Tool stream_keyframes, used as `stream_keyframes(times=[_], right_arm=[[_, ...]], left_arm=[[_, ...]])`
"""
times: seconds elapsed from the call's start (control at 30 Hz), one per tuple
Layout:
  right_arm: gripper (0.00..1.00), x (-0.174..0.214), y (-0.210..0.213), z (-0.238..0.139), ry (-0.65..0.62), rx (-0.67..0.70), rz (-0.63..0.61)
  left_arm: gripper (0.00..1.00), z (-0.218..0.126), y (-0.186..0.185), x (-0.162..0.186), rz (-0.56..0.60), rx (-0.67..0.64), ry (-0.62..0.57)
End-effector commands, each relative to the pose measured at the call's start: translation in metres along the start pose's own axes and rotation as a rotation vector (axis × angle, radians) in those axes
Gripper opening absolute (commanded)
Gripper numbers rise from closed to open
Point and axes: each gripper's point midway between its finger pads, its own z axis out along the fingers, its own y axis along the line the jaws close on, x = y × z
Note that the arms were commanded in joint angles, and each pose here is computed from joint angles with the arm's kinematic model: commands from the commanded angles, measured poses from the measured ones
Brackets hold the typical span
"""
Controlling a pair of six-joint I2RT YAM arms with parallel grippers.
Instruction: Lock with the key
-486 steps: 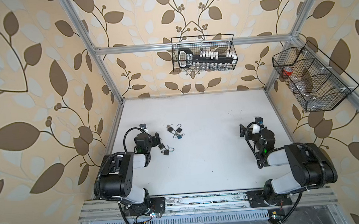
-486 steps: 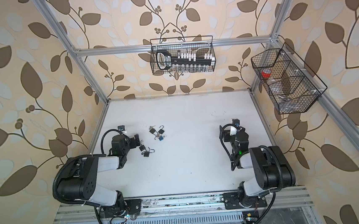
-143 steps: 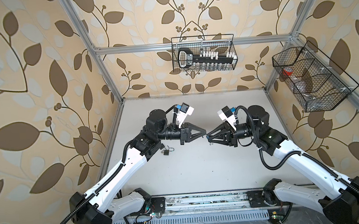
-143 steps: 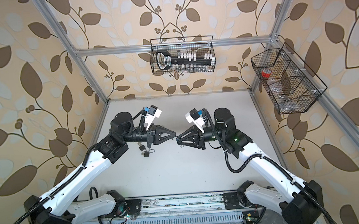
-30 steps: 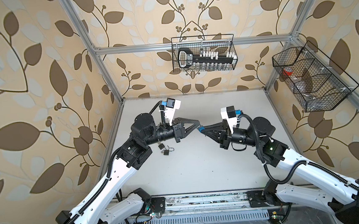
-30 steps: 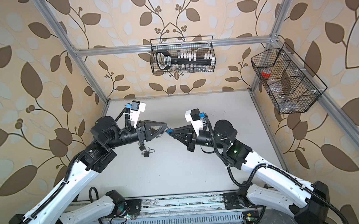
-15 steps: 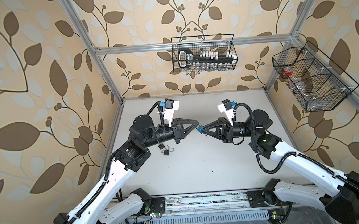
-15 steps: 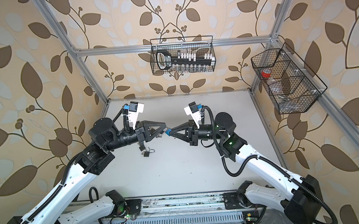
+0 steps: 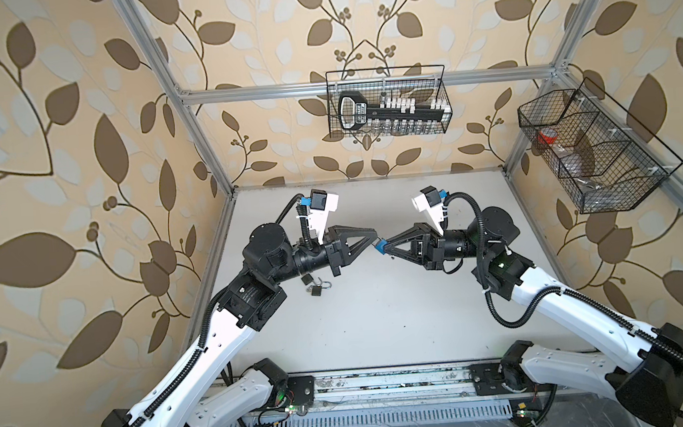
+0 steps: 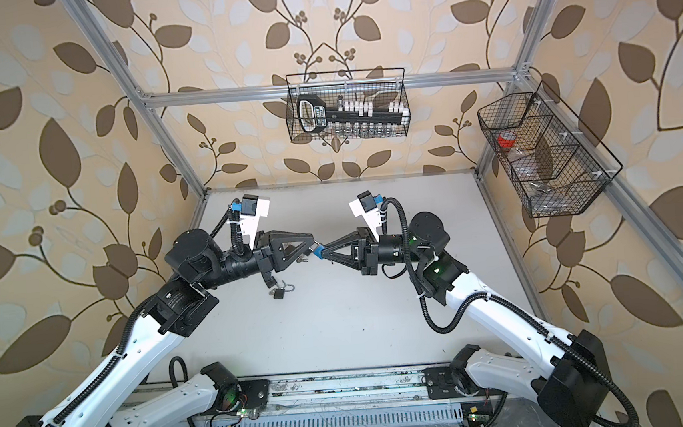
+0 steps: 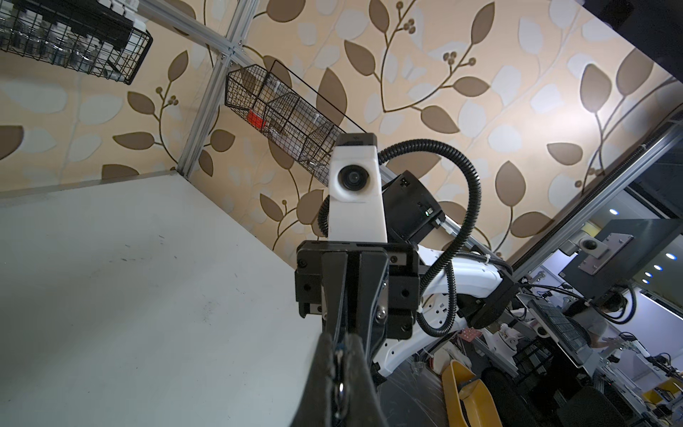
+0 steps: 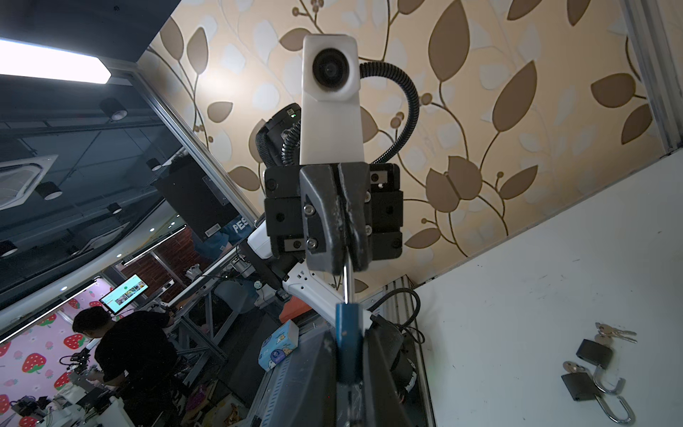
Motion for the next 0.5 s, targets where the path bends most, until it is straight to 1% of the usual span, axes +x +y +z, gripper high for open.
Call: stream_keyframes(times=[0.0,0.23,0.47], right_arm=[[0.00,-0.035,0.036,0.000,-0.074,-0.083,-0.125],[0.00,-0.039,0.029,0.002,-0.093,-0.054,-0.112],[0.00,-0.041,0.024,0.000,-0.108,-0.017,-0.122]], left_arm=[[0.00,0.001,0.010,0.023,-0.020,0.005,0.062],[0.00,0.006,0.010,0.035,-0.057,0.053,0.092],[0.00,0.007,0.008,0.042,-0.062,0.069,0.102]])
